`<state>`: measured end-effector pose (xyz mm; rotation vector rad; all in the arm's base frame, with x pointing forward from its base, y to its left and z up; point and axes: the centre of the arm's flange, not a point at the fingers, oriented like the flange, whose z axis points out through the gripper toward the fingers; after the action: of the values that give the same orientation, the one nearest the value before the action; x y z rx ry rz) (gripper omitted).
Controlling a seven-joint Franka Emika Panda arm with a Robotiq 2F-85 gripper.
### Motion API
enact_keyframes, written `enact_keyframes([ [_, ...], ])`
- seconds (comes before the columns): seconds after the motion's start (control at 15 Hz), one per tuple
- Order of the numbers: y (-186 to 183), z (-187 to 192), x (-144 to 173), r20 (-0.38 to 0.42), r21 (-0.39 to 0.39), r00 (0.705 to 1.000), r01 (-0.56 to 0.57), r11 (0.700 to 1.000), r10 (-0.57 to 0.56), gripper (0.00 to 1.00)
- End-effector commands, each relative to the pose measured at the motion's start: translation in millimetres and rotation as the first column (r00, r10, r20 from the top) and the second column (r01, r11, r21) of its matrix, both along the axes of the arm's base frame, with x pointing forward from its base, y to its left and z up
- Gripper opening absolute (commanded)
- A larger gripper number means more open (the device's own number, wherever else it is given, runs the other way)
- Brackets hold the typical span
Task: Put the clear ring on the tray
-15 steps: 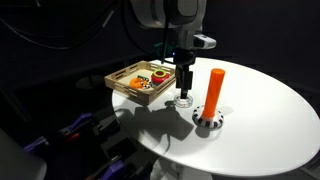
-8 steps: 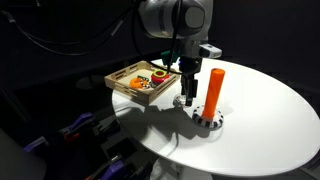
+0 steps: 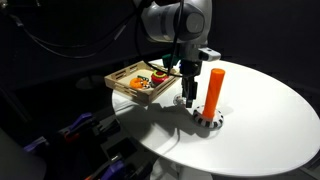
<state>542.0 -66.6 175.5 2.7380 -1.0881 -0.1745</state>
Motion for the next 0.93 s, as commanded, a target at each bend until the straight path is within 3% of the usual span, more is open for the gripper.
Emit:
enact_keyframes([
  [0.0, 1.7, -4.3, 9.3, 0.012, -0.016, 1.0, 0.022, 1.0, -0.022, 1.0],
  [0.87, 4.9, -14.4, 8.7, -0.001, -0.023, 1.0, 0.031, 0.999, -0.031, 1.0],
])
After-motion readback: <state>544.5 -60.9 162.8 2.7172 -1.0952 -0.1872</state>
